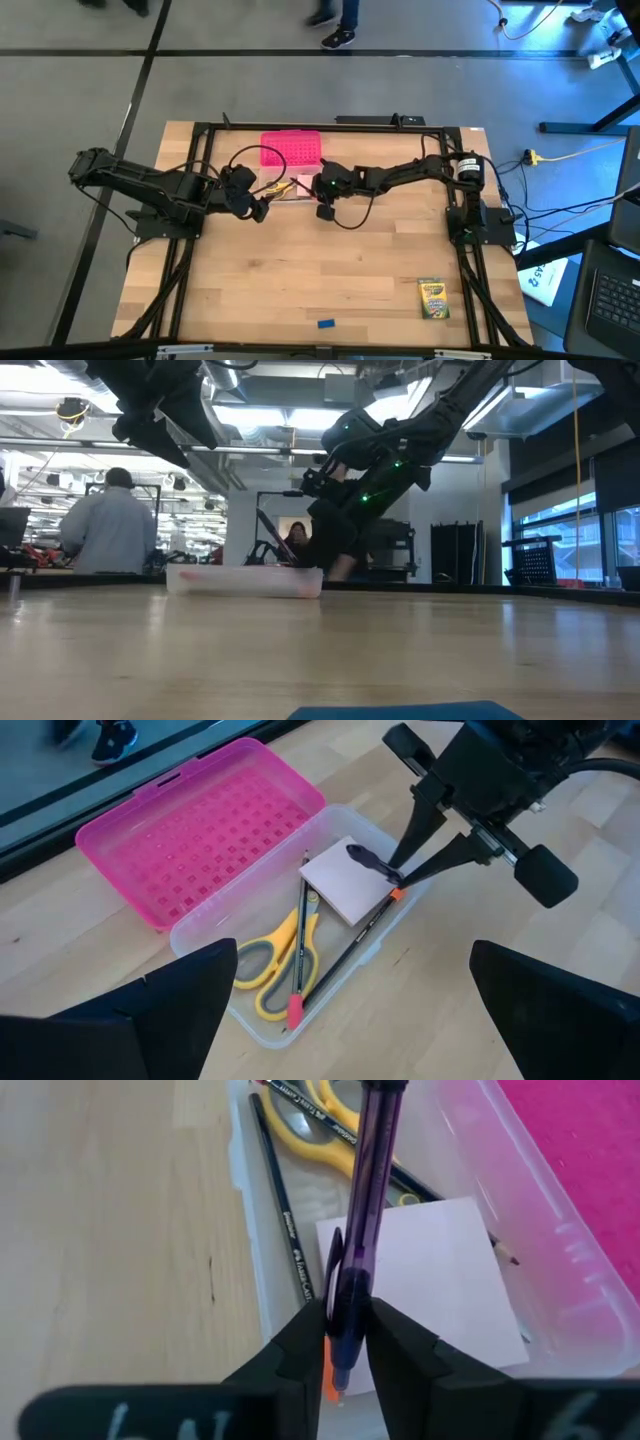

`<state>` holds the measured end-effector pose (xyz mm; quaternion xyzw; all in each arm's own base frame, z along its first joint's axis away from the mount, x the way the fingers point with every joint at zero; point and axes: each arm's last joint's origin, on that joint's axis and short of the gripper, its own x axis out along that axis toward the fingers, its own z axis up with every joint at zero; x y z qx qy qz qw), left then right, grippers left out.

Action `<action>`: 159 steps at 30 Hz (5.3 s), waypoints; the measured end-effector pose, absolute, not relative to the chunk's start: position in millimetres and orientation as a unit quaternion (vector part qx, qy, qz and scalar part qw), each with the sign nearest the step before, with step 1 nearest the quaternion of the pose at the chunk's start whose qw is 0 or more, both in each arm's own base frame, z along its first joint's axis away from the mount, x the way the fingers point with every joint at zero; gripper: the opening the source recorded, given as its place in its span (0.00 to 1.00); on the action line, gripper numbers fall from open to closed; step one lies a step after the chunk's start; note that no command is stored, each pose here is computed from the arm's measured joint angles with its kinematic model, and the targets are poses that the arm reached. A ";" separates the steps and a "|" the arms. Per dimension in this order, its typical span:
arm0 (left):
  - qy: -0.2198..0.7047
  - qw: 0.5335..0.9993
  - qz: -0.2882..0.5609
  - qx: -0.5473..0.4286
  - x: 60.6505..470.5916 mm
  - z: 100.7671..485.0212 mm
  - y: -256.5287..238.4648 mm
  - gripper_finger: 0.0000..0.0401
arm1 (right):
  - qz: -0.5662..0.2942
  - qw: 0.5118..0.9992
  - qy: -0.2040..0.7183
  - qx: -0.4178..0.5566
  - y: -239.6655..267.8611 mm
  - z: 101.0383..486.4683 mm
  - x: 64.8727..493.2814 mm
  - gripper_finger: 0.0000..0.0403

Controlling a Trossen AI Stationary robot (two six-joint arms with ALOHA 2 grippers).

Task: Pack school essentials
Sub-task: Put the purple pen into the pink supply box, then put the yellow crayon box into the pink supply box

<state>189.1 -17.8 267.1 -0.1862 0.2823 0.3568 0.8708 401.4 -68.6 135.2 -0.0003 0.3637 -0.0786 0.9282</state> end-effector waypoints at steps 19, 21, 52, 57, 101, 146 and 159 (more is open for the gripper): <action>0.284 0.871 0.356 -0.183 189.1 267.0 -17.9 0.99 | -0.075 0.924 0.375 -0.008 -68.2 137.7 398.6 0.30; 0.284 0.871 0.356 -0.183 189.1 266.9 -17.9 0.99 | -0.071 0.924 0.376 -0.014 -66.7 143.5 396.8 0.30; 0.344 0.909 0.212 -0.098 209.9 239.2 -86.1 0.99 | 0.023 0.906 0.422 -0.032 94.1 268.4 292.4 0.29; 0.345 0.913 0.198 -0.094 219.2 228.7 -98.6 0.99 | -0.024 0.880 0.472 0.052 109.5 268.8 268.0 0.29; 0.280 0.958 0.053 0.031 243.5 237.4 -118.9 0.99 | -0.272 0.620 0.619 0.399 145.6 256.0 208.1 0.29; 0.280 0.958 0.053 0.031 243.5 237.5 -118.8 0.99 | -0.382 0.600 0.475 0.519 193.5 254.8 170.0 0.29; 0.280 0.958 0.053 0.031 243.5 237.5 -118.8 0.99 | -0.364 0.608 0.472 0.525 197.8 255.5 170.1 0.52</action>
